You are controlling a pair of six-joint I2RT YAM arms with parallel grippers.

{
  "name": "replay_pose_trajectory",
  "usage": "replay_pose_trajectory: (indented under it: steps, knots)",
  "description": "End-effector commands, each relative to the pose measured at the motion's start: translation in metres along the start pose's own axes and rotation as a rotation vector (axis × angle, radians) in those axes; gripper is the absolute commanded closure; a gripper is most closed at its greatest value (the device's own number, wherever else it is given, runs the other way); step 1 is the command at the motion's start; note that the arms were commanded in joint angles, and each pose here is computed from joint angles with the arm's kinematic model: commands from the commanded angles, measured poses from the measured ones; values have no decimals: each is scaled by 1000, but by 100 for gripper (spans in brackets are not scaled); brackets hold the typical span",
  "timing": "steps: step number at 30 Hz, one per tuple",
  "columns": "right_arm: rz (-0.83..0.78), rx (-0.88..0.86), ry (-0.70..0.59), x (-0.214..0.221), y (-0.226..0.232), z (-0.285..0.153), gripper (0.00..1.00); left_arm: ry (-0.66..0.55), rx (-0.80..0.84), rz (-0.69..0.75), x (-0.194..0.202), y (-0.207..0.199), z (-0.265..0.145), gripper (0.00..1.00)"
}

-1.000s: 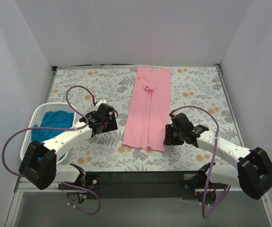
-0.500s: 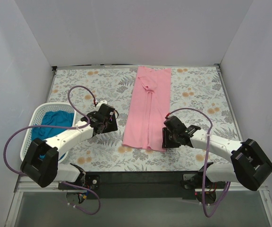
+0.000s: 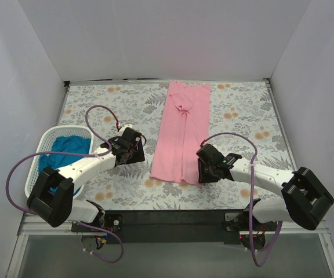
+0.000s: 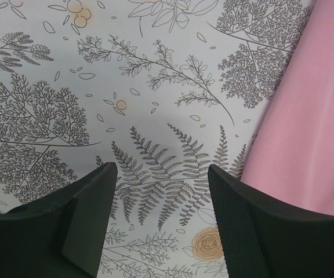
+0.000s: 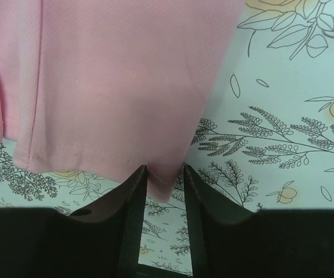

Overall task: Fold and stack the t-shirts
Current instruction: Fold the tshirt

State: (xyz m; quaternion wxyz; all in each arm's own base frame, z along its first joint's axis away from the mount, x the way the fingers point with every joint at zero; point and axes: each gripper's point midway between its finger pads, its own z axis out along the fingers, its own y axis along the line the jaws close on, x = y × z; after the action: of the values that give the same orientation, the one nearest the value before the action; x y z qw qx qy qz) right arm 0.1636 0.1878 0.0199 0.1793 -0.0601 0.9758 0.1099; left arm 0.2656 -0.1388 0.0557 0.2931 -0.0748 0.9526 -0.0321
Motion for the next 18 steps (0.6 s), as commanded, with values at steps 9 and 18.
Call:
replay_pose_trajectory:
  steps: [9, 18]
  knots:
    - [-39, 115, 113, 29, -20, 5, 71, 122, 75, -15, 20, -20, -2, 36]
    - [-74, 122, 128, 33, -21, 8, 99, 205, 106, -57, 46, -45, -19, 36]
